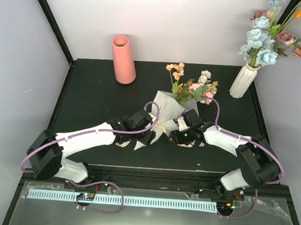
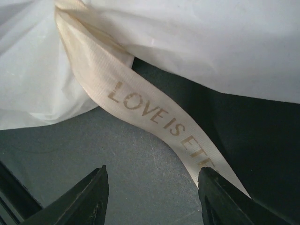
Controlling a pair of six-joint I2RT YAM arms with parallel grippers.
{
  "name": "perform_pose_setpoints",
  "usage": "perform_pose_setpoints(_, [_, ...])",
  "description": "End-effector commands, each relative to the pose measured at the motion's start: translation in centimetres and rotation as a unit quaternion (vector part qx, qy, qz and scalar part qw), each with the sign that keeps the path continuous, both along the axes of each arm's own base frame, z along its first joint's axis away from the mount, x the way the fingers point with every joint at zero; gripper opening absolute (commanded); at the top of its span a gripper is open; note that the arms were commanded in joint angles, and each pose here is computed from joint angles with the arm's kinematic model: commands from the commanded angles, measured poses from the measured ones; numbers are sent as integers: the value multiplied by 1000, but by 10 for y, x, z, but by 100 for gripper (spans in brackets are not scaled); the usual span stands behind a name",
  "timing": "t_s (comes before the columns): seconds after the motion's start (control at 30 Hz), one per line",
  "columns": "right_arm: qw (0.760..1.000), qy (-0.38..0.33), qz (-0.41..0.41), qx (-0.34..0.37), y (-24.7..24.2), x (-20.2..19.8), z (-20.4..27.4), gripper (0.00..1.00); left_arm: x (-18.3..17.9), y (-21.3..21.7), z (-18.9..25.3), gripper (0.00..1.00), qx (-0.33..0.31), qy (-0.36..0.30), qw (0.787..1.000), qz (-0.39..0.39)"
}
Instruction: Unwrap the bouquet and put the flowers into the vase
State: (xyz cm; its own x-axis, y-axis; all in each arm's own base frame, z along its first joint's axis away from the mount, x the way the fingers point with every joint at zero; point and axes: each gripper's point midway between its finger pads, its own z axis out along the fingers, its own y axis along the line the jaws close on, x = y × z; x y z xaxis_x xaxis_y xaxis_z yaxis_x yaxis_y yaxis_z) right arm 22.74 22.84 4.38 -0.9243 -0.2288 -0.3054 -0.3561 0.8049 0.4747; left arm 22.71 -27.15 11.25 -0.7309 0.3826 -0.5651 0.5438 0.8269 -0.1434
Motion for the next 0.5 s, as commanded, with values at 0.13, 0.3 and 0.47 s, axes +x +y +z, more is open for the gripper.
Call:
perform_pose_setpoints(0.13, [1000, -26, -11, 1, 1, 8, -8, 58, 12, 2, -16, 61, -25, 4, 1000, 6])
perform_pose_setpoints(0.3, [998, -45, -40, -6, 1, 25, -7, 59, 10, 13, -31, 57, -14, 10, 1000, 20])
perform_pose_setpoints(0.47, [999, -31, -37, -15, 1, 23, -20, 60, 6, 23, -42, 56, -1, 11, 999, 30])
